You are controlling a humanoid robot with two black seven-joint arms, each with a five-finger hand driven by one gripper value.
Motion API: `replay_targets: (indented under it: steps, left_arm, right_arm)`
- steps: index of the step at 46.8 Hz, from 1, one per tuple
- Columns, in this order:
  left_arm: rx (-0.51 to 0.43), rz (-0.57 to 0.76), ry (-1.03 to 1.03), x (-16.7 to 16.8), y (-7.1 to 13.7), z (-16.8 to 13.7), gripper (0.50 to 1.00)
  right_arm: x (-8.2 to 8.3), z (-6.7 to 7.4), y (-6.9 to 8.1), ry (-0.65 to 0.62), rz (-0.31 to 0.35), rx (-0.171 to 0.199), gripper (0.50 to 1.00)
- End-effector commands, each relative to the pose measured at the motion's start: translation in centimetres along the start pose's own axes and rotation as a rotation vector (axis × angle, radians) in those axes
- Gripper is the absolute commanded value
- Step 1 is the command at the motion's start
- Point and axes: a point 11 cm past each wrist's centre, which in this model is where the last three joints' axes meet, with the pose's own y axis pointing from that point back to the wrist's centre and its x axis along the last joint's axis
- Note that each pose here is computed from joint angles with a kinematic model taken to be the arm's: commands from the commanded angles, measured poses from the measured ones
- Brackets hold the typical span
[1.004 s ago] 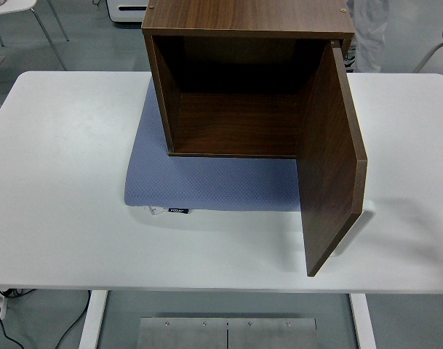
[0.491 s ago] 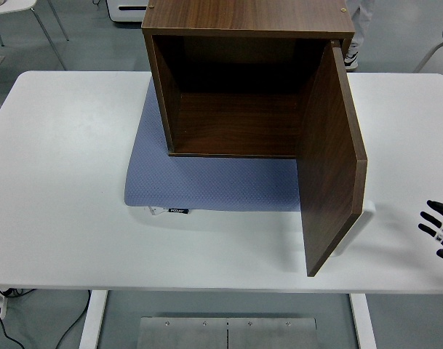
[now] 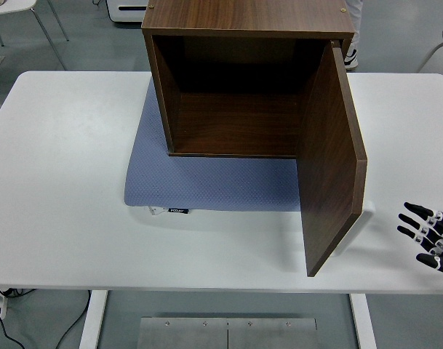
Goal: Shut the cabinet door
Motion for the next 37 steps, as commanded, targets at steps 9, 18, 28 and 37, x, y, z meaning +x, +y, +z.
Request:
replay_targets:
  steps: [9, 18, 28, 37]
  left_arm:
    - [0.0, 0.0, 0.0, 0.0, 0.0, 0.0, 1.0]
    - [-0.001, 0.0, 0.0, 0.0, 0.0, 0.0, 1.0]
    - [0.001, 0.001, 0.0, 0.0, 0.0, 0.0, 1.0]
    - [-0.001, 0.0, 0.0, 0.0, 0.0, 0.0, 1.0]
  right_arm:
    - [-1.1, 0.2, -1.3, 0.008, -0.048, -0.008, 1.0]
    - [-1.6, 0.3, -2.3, 0.005, -0.072, -0.004, 1.0]
    - [-2.6, 0.4, -3.7, -0.005, -0.115, 0.009, 1.0]
    - [-3.5, 0.8, -4.7, -0.018, -0.147, 0.01, 1.0]
